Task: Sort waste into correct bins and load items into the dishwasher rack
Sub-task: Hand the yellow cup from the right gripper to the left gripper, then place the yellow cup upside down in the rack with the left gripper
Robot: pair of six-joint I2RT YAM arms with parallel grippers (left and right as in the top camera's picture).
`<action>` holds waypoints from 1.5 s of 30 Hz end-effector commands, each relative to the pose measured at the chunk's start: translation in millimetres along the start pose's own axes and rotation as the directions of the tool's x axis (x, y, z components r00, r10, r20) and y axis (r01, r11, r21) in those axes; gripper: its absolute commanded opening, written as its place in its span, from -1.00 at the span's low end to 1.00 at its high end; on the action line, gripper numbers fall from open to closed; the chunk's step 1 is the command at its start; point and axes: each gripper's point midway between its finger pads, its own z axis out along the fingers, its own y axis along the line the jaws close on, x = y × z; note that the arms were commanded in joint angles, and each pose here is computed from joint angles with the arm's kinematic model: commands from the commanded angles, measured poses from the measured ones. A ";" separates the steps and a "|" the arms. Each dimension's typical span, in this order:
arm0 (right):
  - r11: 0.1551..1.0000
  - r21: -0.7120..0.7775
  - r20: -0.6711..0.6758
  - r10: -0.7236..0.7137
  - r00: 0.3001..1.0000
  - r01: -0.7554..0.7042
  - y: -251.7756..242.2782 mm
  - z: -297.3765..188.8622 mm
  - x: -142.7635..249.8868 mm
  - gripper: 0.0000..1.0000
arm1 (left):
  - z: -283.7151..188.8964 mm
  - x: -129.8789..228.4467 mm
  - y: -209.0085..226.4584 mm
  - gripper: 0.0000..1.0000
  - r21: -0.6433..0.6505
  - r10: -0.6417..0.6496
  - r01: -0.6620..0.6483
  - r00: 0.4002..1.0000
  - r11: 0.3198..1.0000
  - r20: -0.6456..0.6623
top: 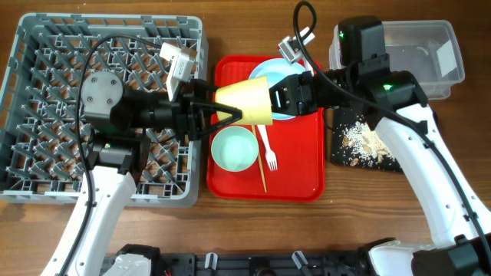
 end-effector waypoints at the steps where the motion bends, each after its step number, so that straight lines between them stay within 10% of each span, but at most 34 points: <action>1: 1.000 0.005 0.002 0.000 1.000 0.000 -1.0 0.2 -1.2 -0.71 | 0.6 -2.5 -3.1 0.07 0.004 0.020 -0.020 1.000 1.000 -0.001; 14: 0.994 0.110 0.043 0.009 0.999 -0.014 -19.6 -1.1 -7.4 -0.19 | -60.8 7.9 75.1 -0.17 -0.293 -0.113 0.151 0.983 0.944 0.142; 22: 0.778 0.602 0.154 0.109 0.982 -0.181 -111.5 -37.8 7.2 -0.15 | -124.6 45.4 153.0 -0.46 -0.683 -0.250 0.416 0.909 0.600 0.334; 26: 0.558 0.794 0.186 0.153 0.971 -0.240 -144.1 -76.5 28.6 -0.15 | -171.2 64.7 160.5 -0.63 -0.817 -0.285 0.495 0.862 0.294 0.420; 32: 0.450 0.849 0.218 0.178 0.960 -0.276 -152.7 -111.4 37.5 -0.14 | -241.6 64.8 130.5 -0.64 -0.887 -0.208 0.441 0.863 -0.138 0.461; 37: 0.430 0.846 0.252 0.197 0.948 -0.314 -155.6 -124.4 39.7 -0.14 | -268.5 83.7 122.9 -0.64 -0.865 -0.224 0.388 0.856 -0.317 0.466; 45: 0.416 0.851 0.257 0.204 0.945 -0.321 -156.6 -127.4 42.0 -0.14 | -268.9 123.7 148.3 -0.58 -0.862 -0.416 0.326 0.772 -0.389 0.480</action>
